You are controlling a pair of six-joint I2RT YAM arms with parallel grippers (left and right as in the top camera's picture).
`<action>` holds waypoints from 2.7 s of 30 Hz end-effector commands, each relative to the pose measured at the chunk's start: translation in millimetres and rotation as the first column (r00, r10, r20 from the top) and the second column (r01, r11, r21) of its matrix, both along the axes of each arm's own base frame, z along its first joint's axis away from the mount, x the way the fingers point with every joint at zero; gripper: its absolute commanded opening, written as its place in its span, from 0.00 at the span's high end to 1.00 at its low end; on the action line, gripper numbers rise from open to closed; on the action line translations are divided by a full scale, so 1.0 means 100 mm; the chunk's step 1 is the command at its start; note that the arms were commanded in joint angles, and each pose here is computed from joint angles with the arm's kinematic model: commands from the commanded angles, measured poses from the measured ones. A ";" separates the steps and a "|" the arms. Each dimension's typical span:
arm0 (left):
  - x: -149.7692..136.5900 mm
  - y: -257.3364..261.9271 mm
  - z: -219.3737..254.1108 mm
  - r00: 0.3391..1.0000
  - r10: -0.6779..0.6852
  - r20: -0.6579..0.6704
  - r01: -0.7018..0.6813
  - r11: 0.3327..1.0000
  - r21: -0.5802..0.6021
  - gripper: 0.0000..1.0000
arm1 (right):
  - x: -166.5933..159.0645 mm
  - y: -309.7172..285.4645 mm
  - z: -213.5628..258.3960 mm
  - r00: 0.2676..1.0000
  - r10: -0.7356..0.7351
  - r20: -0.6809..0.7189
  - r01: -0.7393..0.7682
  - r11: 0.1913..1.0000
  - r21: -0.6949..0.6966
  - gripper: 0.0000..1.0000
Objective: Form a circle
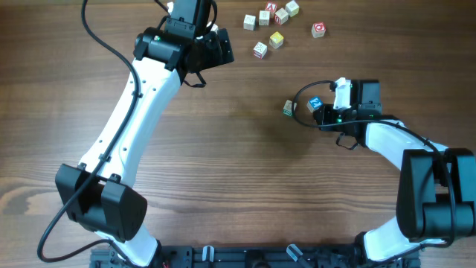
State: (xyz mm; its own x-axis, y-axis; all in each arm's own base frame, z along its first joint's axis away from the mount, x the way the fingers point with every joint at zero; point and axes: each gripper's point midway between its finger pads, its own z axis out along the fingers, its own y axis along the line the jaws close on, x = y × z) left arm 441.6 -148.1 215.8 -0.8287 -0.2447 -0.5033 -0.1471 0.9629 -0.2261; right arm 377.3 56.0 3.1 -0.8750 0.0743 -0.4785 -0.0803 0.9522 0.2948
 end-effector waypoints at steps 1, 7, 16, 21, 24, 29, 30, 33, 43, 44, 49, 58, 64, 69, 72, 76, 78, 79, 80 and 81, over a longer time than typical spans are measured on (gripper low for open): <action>0.01 -0.03 -0.03 1.000 0.001 -0.006 -0.001 1.000 -0.008 0.00 | -0.09 -0.01 -0.11 0.999 -0.016 -0.050 0.016 1.000 -0.004 0.95; 0.01 -0.04 -0.03 1.000 0.001 -0.005 -0.001 1.000 -0.008 0.00 | -0.23 -0.48 -0.25 0.983 -0.149 -0.103 0.118 0.958 -0.260 0.93; 0.01 -0.04 -0.03 1.000 0.000 -0.006 0.000 1.000 -0.008 0.00 | 0.01 -0.48 -0.13 0.991 0.133 0.002 -0.122 0.912 -0.391 0.87; 0.01 -0.04 -0.03 1.000 0.001 -0.005 -0.001 1.000 -0.008 0.00 | -0.03 -0.29 -0.13 0.979 0.205 0.001 -0.195 0.930 -0.313 0.78; 0.01 -0.04 -0.03 1.000 0.000 -0.005 0.000 1.000 -0.008 0.00 | -0.03 -0.29 -0.13 0.979 0.205 0.002 -0.194 0.930 -0.312 0.74; 0.01 -0.04 -0.03 1.000 0.001 -0.005 -0.001 1.000 -0.008 0.00 | -0.01 -0.29 -0.12 0.981 0.193 0.007 -0.182 0.934 -0.306 0.61; 0.01 -0.04 -0.03 1.000 0.001 -0.005 -0.001 1.000 -0.008 0.00 | 0.01 -0.29 -0.10 0.982 0.189 0.012 -0.176 0.936 -0.305 0.60; 0.01 -0.04 -0.03 1.000 0.001 -0.005 -0.001 1.000 -0.008 0.00 | 0.06 -0.29 -0.03 0.984 0.173 0.031 -0.156 0.941 -0.299 0.58; 0.01 -0.04 -0.03 1.000 0.001 -0.005 -0.001 1.000 -0.008 0.00 | 0.08 -0.29 0.32 0.981 0.173 0.091 -0.137 0.942 -0.307 0.54; 0.01 -0.04 -0.03 1.000 0.001 -0.005 -0.001 1.000 -0.008 0.00 | 0.06 -0.29 0.33 0.981 0.173 0.084 -0.140 0.941 -0.307 0.54; 0.01 -0.03 -0.03 1.000 0.001 -0.006 -0.001 1.000 -0.008 0.00 | -0.04 -0.30 0.28 0.984 0.174 0.039 -0.154 0.940 -0.306 0.54; 0.01 -0.03 -0.03 1.000 0.000 -0.006 0.000 1.000 -0.007 0.00 | -0.03 -0.35 0.28 0.977 0.208 0.043 -0.180 0.917 -0.355 0.53; -0.01 -0.03 -0.04 1.000 0.000 -0.014 0.000 1.000 -0.005 0.00 | -0.05 -0.42 0.16 0.982 0.190 0.006 -0.173 0.907 -0.383 0.59; -0.01 -0.03 -0.04 1.000 0.000 -0.013 0.000 1.000 -0.005 0.00 | -0.04 -0.42 0.15 0.982 0.187 0.008 -0.170 0.909 -0.381 0.63; -0.01 -0.03 -0.04 1.000 0.000 -0.014 0.000 1.000 -0.005 0.00 | -0.05 -0.42 0.10 0.982 0.187 -0.005 -0.175 0.909 -0.379 0.67; -0.01 -0.03 -0.04 1.000 0.000 -0.014 0.000 1.000 -0.005 0.00 | -0.07 -0.40 0.06 0.982 0.189 -0.017 -0.182 0.911 -0.370 0.72; -0.01 -0.03 -0.04 1.000 0.000 -0.014 0.000 1.000 -0.004 0.00 | -0.06 -0.40 0.06 0.982 0.188 -0.014 -0.180 0.912 -0.370 0.74; -0.01 -0.03 -0.04 1.000 0.000 -0.014 0.000 1.000 -0.004 0.00 | -0.06 -0.40 0.06 0.982 0.189 -0.012 -0.180 0.912 -0.369 0.75; -0.01 -0.03 -0.04 1.000 0.000 -0.014 0.000 1.000 -0.004 0.00 | -0.06 -0.39 0.07 0.981 0.192 -0.011 -0.183 0.914 -0.364 0.76; -0.01 -0.03 -0.04 1.000 0.000 -0.013 0.000 1.000 -0.005 0.00 | -0.06 -0.36 0.07 0.980 0.199 -0.008 -0.189 0.917 -0.351 0.78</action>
